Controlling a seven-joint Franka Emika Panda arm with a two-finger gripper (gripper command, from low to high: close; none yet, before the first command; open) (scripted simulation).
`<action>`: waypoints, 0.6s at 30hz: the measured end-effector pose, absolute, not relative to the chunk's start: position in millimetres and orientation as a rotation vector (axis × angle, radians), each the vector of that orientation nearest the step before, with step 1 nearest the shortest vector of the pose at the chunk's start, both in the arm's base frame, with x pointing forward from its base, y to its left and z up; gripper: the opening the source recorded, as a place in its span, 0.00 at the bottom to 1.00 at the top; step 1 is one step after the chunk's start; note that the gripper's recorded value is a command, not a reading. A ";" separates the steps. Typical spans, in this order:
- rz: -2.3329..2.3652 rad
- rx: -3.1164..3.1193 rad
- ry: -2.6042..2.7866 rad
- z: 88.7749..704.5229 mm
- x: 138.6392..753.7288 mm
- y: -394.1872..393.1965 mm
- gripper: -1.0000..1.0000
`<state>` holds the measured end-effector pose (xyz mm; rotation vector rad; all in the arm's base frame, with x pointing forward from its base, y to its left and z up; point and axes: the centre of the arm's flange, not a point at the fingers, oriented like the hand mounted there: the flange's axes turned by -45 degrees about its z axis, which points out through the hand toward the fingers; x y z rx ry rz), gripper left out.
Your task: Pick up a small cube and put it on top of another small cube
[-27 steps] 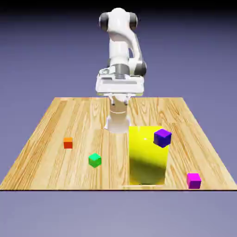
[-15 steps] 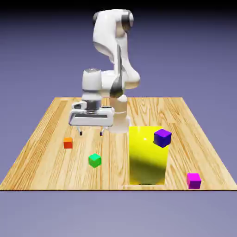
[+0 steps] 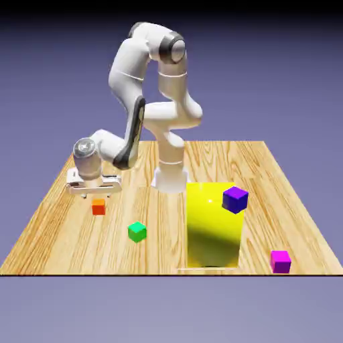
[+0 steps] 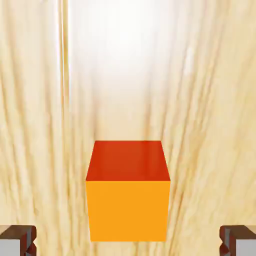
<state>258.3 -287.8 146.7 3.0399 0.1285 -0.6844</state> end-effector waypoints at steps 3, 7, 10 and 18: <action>-0.687 3.044 0.128 113.0 245.3 -287.5 0.50; -0.686 3.042 0.128 123.5 249.7 -287.8 0.00; -0.685 3.041 0.128 156.3 261.2 -287.3 0.00; -0.629 2.791 0.975 202.2 360.9 -164.1 0.00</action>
